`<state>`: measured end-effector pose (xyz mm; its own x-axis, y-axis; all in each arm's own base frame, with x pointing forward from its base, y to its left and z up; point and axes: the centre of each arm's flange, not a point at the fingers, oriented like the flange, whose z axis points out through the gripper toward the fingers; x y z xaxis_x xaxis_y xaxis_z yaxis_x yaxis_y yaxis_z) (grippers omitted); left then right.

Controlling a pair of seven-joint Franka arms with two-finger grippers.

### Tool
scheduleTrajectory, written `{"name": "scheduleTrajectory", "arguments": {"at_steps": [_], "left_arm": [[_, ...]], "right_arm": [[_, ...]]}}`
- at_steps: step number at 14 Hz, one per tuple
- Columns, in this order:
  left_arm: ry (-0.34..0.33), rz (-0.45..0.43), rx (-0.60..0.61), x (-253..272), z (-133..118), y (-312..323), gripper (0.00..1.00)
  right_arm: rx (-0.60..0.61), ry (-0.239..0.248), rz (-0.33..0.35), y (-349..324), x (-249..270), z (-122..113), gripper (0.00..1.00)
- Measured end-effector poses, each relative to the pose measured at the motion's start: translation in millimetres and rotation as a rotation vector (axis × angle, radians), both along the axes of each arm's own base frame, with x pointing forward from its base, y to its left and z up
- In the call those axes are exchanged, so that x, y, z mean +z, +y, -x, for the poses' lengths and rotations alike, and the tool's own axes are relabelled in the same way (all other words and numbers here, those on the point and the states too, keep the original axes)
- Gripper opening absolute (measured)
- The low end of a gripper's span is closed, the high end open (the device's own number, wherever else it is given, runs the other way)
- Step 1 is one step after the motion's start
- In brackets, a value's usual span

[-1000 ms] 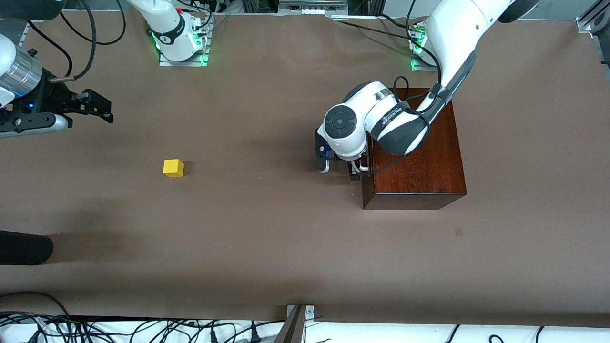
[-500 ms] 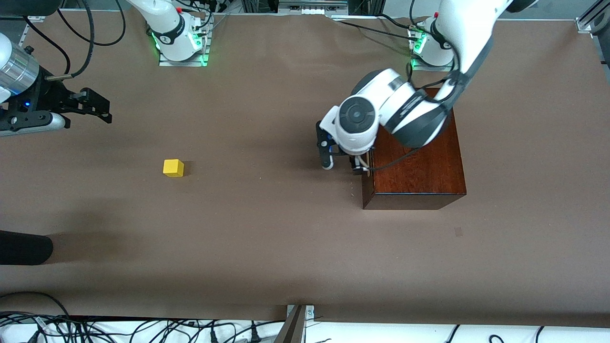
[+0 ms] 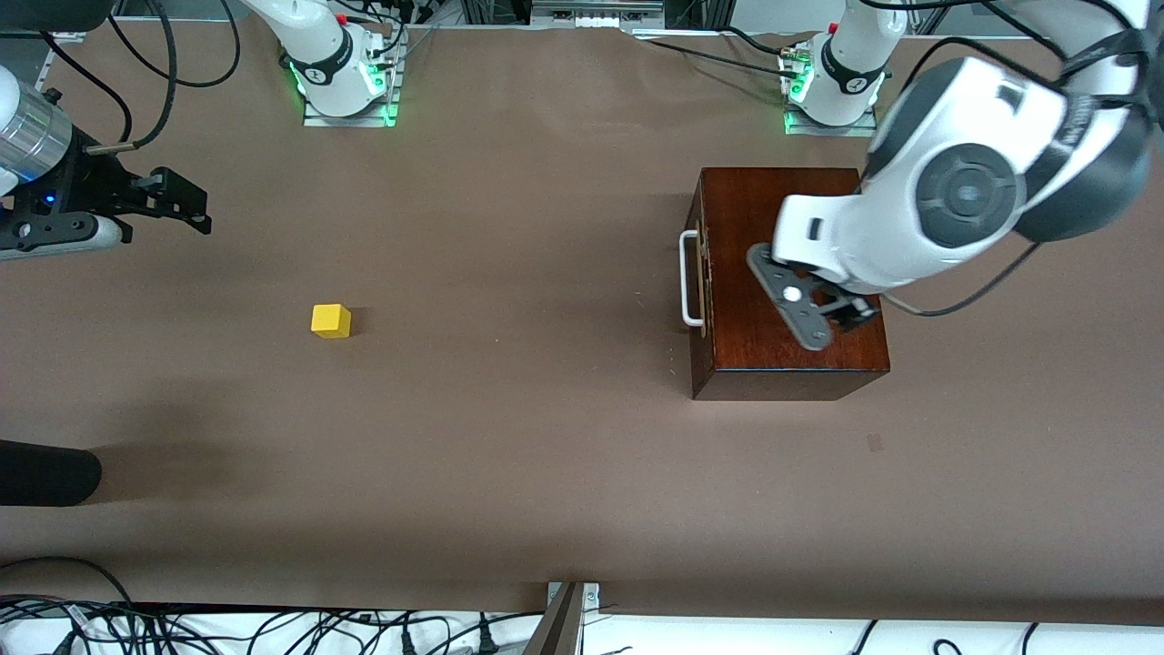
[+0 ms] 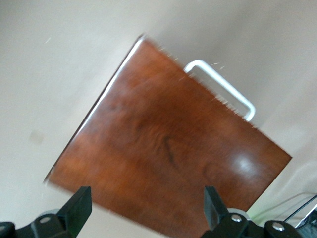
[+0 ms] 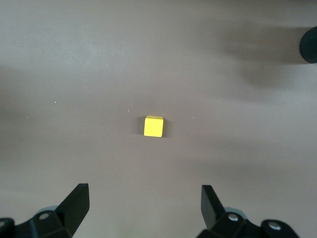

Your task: Open drawer, take yellow block, close drawer

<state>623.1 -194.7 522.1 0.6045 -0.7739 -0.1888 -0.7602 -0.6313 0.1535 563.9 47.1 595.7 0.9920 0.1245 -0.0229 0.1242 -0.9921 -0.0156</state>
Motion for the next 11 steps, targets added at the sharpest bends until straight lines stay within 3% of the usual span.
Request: {"name": "scheduleTrajectory", "arguments": {"at_steps": [4, 7, 9, 11], "left_arm": [[-0.011, -0.013, 0.223, 26.7, -1.5, 70.7, 1.00], [-0.049, -0.082, 0.556, 54.6, 15.9, 115.7, 1.00], [-0.120, -0.101, 0.729, 70.5, 33.5, 112.9, 1.00], [-0.176, -0.092, 0.808, 77.6, 52.6, 113.3, 1.00]], "right_arm": [[0.000, 0.001, 0.001, -0.1, -0.9, -0.5, 1.00], [0.000, 0.005, 0.002, 0.1, -2.8, -1.3, 1.00], [0.000, 0.009, 0.002, 0.2, -5.4, -2.5, 1.00], [0.000, 0.013, 0.003, 0.5, -7.9, -3.8, 1.00]]}}
